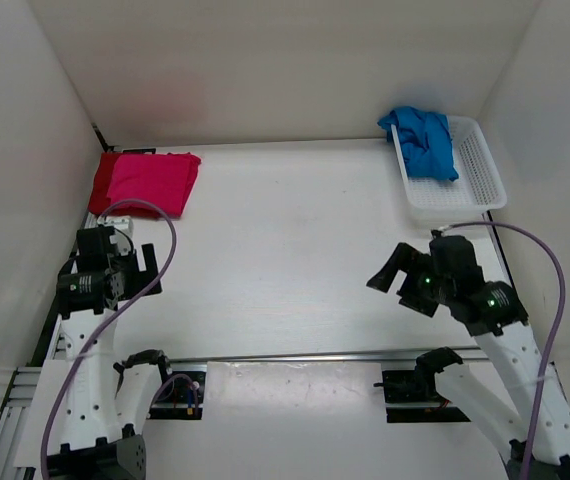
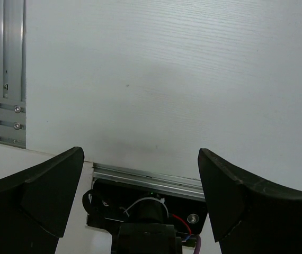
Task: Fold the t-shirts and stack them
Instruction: Put the neatly folded tshirt into the corner of the board with the left arm, then grab crumpled tshirt from bin with the right arm
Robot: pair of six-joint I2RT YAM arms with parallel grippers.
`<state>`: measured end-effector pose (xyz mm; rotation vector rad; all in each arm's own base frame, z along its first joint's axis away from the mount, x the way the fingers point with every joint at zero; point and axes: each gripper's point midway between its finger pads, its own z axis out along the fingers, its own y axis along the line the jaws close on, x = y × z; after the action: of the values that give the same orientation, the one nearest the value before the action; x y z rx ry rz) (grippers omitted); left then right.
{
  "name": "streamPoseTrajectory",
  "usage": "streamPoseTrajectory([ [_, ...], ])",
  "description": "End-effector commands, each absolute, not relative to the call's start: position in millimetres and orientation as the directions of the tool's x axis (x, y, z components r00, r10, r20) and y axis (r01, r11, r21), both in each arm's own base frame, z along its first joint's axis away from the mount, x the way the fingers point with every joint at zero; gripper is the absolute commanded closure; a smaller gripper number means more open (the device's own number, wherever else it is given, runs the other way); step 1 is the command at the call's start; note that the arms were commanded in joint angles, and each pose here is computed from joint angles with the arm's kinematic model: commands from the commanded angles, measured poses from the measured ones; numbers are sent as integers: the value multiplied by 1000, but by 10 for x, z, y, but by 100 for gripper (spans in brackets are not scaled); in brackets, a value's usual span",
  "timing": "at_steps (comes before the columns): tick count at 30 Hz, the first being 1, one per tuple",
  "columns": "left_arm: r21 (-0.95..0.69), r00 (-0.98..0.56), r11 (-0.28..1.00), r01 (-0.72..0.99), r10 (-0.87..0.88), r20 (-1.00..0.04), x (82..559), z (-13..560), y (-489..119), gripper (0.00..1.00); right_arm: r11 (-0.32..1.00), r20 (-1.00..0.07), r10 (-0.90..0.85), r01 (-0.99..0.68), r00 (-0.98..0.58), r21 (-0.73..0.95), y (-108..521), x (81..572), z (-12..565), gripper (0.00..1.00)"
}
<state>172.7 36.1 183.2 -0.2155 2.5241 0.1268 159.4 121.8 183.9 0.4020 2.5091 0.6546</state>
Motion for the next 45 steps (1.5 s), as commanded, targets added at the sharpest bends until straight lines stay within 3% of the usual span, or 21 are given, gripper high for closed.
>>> streamPoseTrajectory([
  [1,47,-794,982,-184,-120,-596,1703,1859,361,0,814,-351,463,234,-814,532,1139,1396,1736,0],
  [16,55,-715,978,-202,-108,-691,1545,2068,370,0,794,-361,516,275,-777,543,938,1054,1893,0],
  [22,64,-577,969,-238,-87,-812,1754,2510,462,0,873,-573,431,161,-698,461,767,1384,2534,0],
  [28,40,-521,976,-214,-79,-850,2155,2678,463,0,959,-872,283,148,-399,243,433,2322,3643,0],
  [31,36,-534,978,-204,-81,-842,2392,2764,479,0,966,-917,149,253,-370,55,324,3149,3849,0],
  [33,36,-540,978,-204,-82,-838,2584,2894,508,0,962,-930,180,253,-321,99,311,3518,4172,0],
  [36,62,-522,967,-247,-79,-849,2829,3153,637,0,930,-873,314,304,-374,205,53,4517,3900,0],
  [39,107,-512,944,-312,-72,-856,3014,3328,790,0,862,-816,474,364,-330,353,-141,5056,3730,0],
  [45,134,-484,936,-327,-44,-874,3228,3624,779,0,655,-589,751,455,-300,604,-551,6148,2398,5],
])
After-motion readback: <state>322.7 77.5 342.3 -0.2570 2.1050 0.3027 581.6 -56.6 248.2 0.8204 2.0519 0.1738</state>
